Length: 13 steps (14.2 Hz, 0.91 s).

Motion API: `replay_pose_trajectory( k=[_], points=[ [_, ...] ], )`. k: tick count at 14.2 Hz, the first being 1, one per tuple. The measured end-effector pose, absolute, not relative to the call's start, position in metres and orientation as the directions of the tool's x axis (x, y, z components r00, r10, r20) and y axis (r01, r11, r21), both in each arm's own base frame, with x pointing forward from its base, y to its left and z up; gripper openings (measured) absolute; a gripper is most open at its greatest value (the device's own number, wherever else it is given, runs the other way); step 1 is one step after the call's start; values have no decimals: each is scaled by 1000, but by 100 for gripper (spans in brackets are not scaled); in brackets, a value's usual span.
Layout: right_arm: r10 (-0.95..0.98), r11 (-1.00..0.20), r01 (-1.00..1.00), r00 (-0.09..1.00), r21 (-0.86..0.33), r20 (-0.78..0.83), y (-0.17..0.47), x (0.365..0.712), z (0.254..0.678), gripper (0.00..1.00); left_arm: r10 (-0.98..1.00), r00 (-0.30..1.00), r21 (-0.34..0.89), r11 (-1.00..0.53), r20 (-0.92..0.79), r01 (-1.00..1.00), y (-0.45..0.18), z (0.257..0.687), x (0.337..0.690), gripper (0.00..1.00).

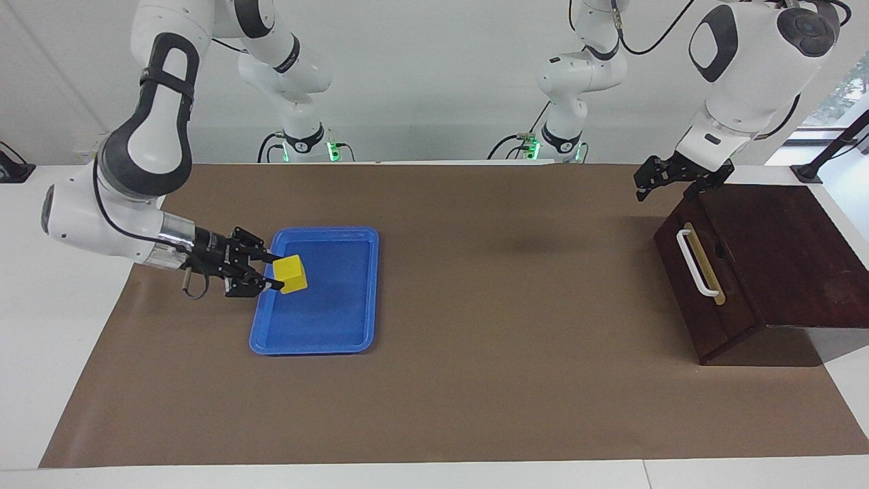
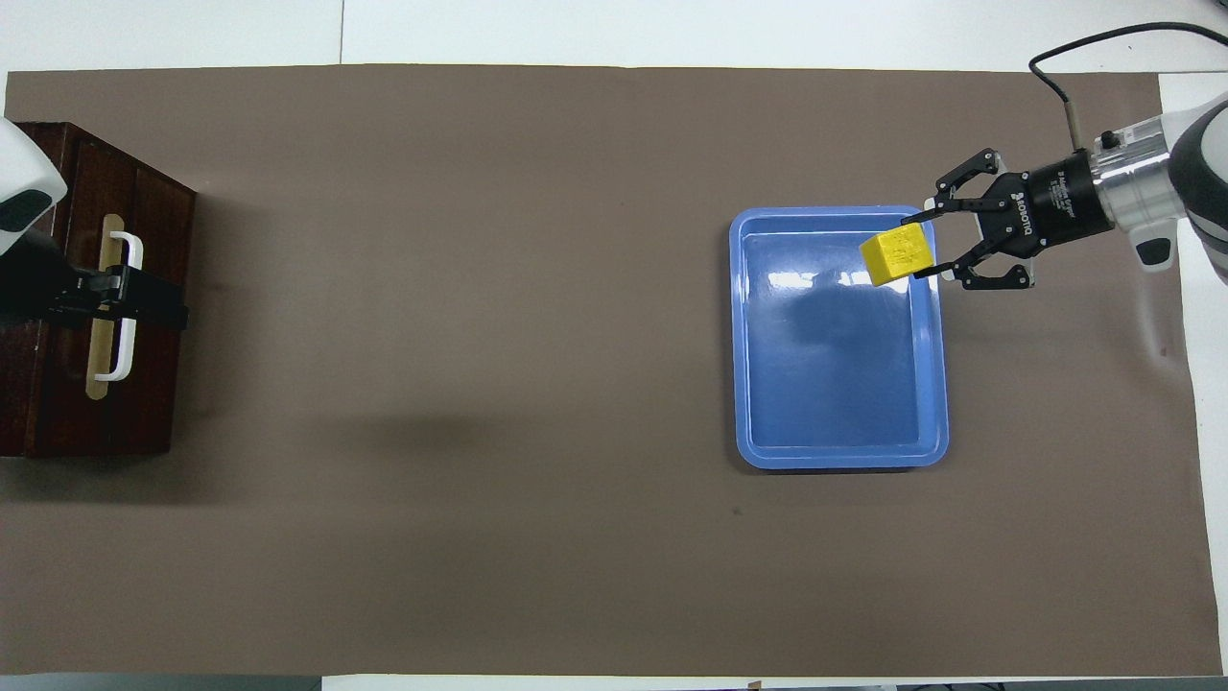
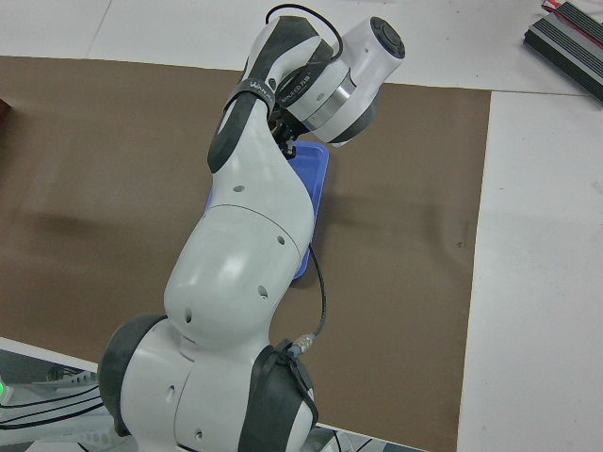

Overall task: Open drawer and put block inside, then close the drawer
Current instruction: 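Lift the yellow block out of the tray with the right gripper, then pull the drawer handle outward with the left gripper to open drawer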

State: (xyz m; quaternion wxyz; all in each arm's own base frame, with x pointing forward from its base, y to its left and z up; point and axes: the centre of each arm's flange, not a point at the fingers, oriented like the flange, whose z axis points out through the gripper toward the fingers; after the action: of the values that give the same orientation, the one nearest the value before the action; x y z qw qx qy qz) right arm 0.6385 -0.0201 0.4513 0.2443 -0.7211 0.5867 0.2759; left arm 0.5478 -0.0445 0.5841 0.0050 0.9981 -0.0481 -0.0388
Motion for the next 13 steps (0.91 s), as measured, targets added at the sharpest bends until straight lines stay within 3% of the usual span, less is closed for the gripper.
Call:
replay_pose_trajectory(
  k=[5, 13],
  points=[
    [-714, -206, -978, 175, -35, -678, 3, 617, 511, 56, -98, 993, 12, -995, -71, -97, -45, 587, 546, 100],
    [-716, -198, -980, 165, -29, -678, 2, 616, 513, 56, -97, 993, 12, -995, -71, -97, -45, 587, 546, 100]
  ],
)
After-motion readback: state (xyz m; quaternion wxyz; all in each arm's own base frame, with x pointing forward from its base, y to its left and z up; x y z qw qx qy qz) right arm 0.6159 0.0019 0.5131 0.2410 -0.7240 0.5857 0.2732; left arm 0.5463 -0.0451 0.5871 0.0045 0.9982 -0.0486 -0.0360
